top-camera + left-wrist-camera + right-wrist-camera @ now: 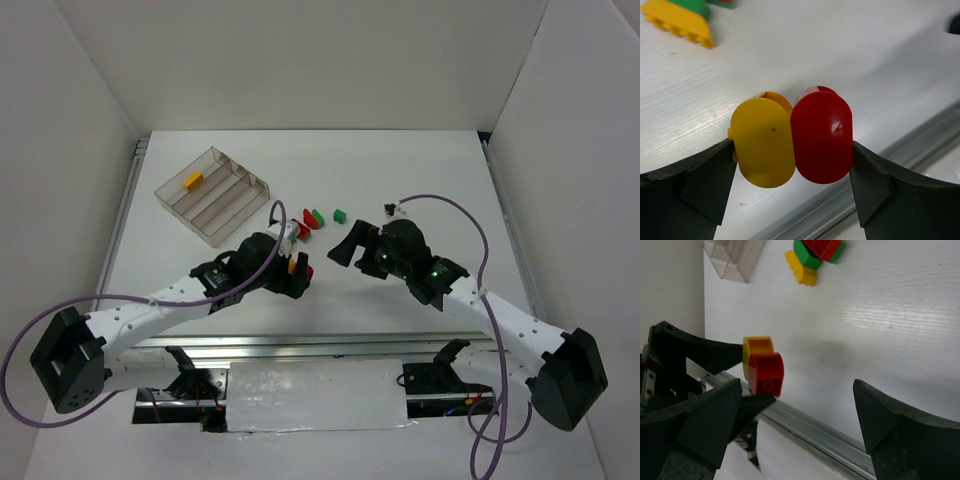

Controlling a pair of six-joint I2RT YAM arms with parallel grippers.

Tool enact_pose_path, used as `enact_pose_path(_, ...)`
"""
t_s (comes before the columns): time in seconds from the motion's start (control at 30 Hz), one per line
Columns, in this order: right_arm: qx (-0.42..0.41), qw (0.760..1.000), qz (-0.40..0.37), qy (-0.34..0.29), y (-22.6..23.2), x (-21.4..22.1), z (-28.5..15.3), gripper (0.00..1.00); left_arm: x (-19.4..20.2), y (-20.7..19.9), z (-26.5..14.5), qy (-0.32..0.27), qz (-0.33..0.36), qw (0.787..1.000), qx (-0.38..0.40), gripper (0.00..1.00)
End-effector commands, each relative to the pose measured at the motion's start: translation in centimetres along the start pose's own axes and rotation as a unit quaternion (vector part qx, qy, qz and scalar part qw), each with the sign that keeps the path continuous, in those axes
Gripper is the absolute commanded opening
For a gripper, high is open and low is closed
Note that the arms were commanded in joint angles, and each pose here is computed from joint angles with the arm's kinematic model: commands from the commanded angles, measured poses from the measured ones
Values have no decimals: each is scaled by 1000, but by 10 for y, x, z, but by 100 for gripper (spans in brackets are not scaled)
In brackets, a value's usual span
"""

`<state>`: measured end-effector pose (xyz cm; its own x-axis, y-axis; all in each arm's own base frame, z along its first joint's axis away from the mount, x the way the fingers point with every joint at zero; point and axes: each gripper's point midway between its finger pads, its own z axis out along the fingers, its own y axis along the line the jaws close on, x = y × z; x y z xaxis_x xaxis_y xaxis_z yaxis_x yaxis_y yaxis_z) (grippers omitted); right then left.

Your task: Sort the legos into containers by color

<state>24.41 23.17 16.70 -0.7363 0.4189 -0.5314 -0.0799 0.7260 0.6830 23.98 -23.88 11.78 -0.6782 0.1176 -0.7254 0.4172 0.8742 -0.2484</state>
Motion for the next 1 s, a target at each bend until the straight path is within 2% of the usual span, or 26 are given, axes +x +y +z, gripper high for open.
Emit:
enact_pose_path(0.0, -71, 997, 26, 8, 43, -13, -1, 99, -16, -43, -14, -49, 62, 992, 100, 0)
enact_pose_path(0.17, -111, 989, 39, 86, 56, 15, 5, 96, -19, -65, -26, -71, 89, 982, 148, 0)
enact_pose_path(0.23, -134, 984, 42, 111, 59, 26, 5, 92, -24, -73, -31, -88, 95, 978, 163, 0)
enact_pose_path(0.3, -151, 979, 44, 132, 61, 36, 3, 87, -26, -75, -32, -92, 97, 977, 166, 0)
enact_pose_path(0.43, -185, 969, 34, 161, 74, 51, -7, 86, -26, -75, -29, -88, 106, 977, 162, 0)
enact_pose_path(0.53, -182, 966, 19, 181, 76, 64, -8, 82, -28, -76, -28, -90, 108, 977, 159, 0)
enact_pose_path(0.63, -173, 966, 16, 191, 71, 72, -3, 66, -32, -78, -32, -97, 110, 976, 164, 2)
enact_pose_path(0.67, -171, 965, 18, 196, 67, 77, -2, 56, -34, -79, -33, -101, 110, 975, 164, 4)
enact_pose_path(0.73, -169, 966, 21, 197, 64, 79, 1, 46, -37, -78, -36, -106, 112, 975, 162, 6)
enact_pose_path(0.8, -170, 965, 20, 197, 63, 80, 1, 23, -41, -78, -39, -113, 114, 974, 160, 10)
enact_pose_path(0.83, -168, 966, 22, 193, 62, 79, 2, 0, -42, -78, -40, -114, 115, 974, 159, 15)
enact_pose_path(0.9, -170, 967, 15, 187, 63, 77, 3, 0, -45, -78, -42, -117, 116, 974, 158, 23)
enact_pose_path(0.93, -179, 967, 5, 183, 65, 76, 3, 0, -46, -79, -43, -119, 116, 973, 160, 41)
enact_pose_path(0.97, -189, 965, -3, 179, 66, 76, 2, 0, -47, -78, -44, -120, 115, 973, 158, 54)
